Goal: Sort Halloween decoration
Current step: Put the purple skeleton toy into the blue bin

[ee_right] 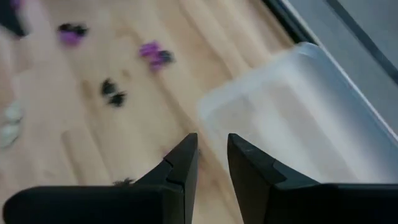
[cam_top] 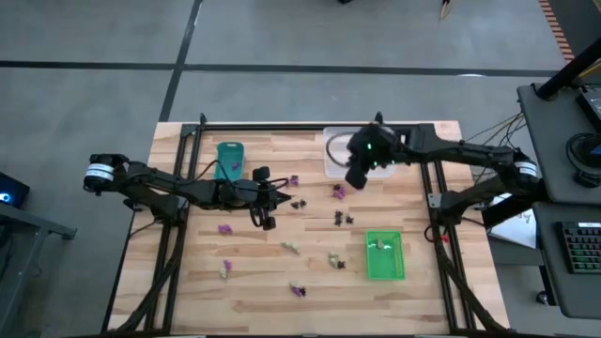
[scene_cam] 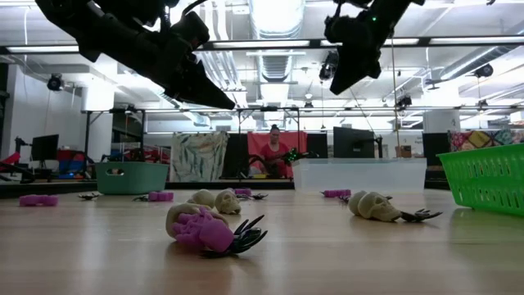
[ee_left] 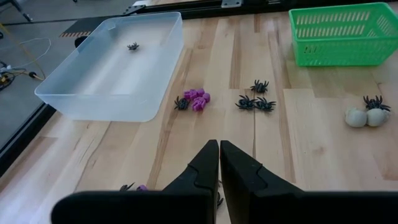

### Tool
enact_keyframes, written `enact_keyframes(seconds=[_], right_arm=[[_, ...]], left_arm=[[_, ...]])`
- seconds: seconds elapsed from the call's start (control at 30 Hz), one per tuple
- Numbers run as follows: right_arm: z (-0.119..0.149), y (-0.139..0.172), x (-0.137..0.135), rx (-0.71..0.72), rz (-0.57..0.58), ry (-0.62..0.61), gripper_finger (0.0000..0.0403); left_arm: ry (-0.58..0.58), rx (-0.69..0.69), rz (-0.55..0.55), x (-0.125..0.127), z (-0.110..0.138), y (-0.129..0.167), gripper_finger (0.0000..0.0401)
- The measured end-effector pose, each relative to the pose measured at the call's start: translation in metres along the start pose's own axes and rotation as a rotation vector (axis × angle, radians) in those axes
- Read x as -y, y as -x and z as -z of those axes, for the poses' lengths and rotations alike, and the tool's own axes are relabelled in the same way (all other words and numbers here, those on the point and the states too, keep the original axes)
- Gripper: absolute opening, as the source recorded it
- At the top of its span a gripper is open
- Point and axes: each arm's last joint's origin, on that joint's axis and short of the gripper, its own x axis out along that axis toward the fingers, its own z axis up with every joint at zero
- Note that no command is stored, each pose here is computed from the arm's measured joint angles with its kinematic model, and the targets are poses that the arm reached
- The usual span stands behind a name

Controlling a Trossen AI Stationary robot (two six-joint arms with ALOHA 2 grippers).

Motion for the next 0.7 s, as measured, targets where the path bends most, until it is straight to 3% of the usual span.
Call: enact_keyframes(seconds=[0.47, 0.7], right_arm=[[0.061, -0.027, -0.057, 0.258, -0.226, 0.171, 0.0074], [0.071, -0.037, -0.072, 0.370, -0.292, 0.192, 0.0073]], left_arm=[[0.037, 0.000, 0.000, 0.000, 0.000, 0.000, 0.0000], [0.129, -0.028, 0.003, 0.000, 0.002, 0.000, 0.0000]])
